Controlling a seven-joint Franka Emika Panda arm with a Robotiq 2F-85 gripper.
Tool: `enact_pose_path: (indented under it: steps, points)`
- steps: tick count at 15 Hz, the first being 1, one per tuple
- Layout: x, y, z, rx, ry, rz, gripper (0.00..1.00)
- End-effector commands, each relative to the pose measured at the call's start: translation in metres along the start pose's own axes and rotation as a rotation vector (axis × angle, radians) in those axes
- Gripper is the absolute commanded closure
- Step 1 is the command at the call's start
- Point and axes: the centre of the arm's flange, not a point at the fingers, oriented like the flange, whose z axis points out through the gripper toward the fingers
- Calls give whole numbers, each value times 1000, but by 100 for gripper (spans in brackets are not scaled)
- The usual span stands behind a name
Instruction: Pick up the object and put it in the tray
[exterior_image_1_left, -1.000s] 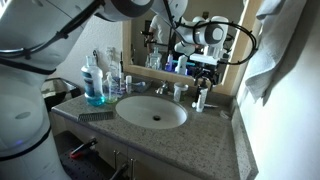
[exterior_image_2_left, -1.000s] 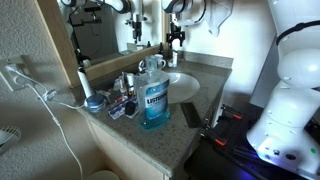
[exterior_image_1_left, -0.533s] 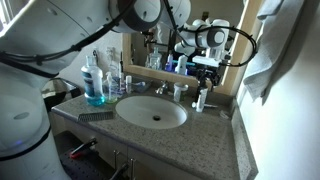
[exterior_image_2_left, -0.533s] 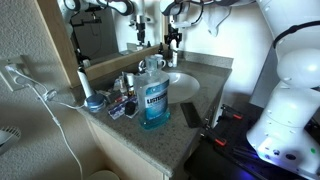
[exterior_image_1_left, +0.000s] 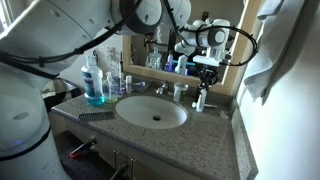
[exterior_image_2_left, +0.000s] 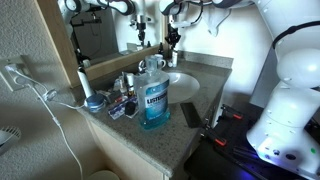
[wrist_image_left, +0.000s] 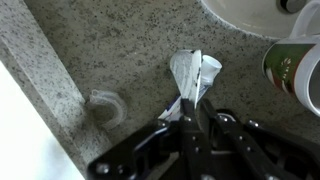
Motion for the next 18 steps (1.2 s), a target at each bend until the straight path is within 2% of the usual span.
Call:
enact_pose_path:
  steps: [1,4,7,11,15,18]
  points:
    - [-9,5,-12,6,-28,41,100]
    - [-16,6,-11,16,-56,58,99]
    - [-22,-7,-23,11,-87,74,99]
    - [-40,-39,-70,-12,-119,100,99]
    - [-68,-77,-132,-29,-144,102,99]
    - [-83,-113,-176,-55,-113,73,99]
